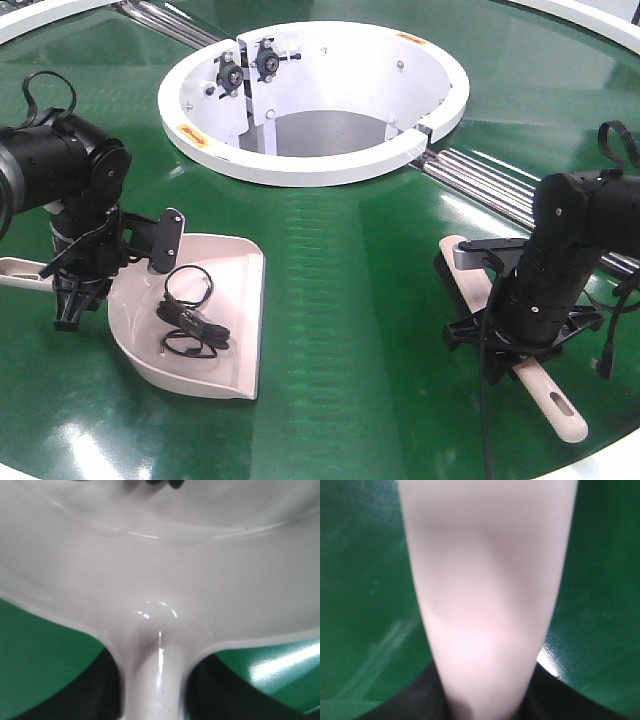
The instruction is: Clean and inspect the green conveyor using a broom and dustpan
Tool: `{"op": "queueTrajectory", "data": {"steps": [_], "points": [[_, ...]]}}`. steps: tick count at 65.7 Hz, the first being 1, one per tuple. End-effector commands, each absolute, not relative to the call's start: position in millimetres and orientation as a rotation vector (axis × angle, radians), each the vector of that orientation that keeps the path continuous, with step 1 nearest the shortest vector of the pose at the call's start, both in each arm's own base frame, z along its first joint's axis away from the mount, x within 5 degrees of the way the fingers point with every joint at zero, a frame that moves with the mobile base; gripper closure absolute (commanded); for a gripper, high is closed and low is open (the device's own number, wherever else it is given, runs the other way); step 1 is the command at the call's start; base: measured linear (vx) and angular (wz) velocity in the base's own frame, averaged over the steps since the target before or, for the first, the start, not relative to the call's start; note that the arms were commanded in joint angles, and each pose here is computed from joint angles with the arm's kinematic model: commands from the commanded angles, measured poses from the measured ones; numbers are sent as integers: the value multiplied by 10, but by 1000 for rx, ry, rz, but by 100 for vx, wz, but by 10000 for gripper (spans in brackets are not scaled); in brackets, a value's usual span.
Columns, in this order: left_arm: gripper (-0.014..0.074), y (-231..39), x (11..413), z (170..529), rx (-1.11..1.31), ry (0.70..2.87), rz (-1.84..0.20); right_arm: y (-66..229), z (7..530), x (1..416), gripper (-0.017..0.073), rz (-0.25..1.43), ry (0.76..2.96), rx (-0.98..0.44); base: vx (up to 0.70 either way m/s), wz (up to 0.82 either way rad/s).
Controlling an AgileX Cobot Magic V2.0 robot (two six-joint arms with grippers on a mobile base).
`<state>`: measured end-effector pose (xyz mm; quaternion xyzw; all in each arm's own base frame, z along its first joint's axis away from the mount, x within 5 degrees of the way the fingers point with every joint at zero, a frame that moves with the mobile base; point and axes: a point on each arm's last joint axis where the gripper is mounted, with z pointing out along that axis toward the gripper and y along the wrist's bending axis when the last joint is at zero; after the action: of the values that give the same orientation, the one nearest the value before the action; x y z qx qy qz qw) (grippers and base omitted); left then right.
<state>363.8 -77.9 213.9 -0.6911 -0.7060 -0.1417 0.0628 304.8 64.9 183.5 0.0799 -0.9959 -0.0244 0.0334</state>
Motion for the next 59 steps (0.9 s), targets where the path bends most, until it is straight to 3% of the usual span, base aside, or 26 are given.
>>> {"op": "queueTrajectory", "data": {"steps": [1, 15, 28, 46, 59], "points": [[600, -795, 3610, 2388, -2098, -2187, -480, 632, 2011, 3058, 521, -85, -3118, 270, 0, 0], [582, -802, 3612, 2386, -2102, -2193, -474, 632, 2011, 3059, 426, -86, -3119, 268, 0, 0], [522, -828, 3595, 2377, -2098, -2220, -422, 633, 2013, 3066, 271, -86, -3126, 263, 0, 0], [336, -852, 3587, 2374, -2100, -2246, -386, 633, 2013, 3081, 81, -84, -3143, 268, 0, 0], [178, -850, 3564, 2406, -2094, -2253, -376, 635, 2017, 3094, 47, -86, -3158, 268, 0, 0]]}}
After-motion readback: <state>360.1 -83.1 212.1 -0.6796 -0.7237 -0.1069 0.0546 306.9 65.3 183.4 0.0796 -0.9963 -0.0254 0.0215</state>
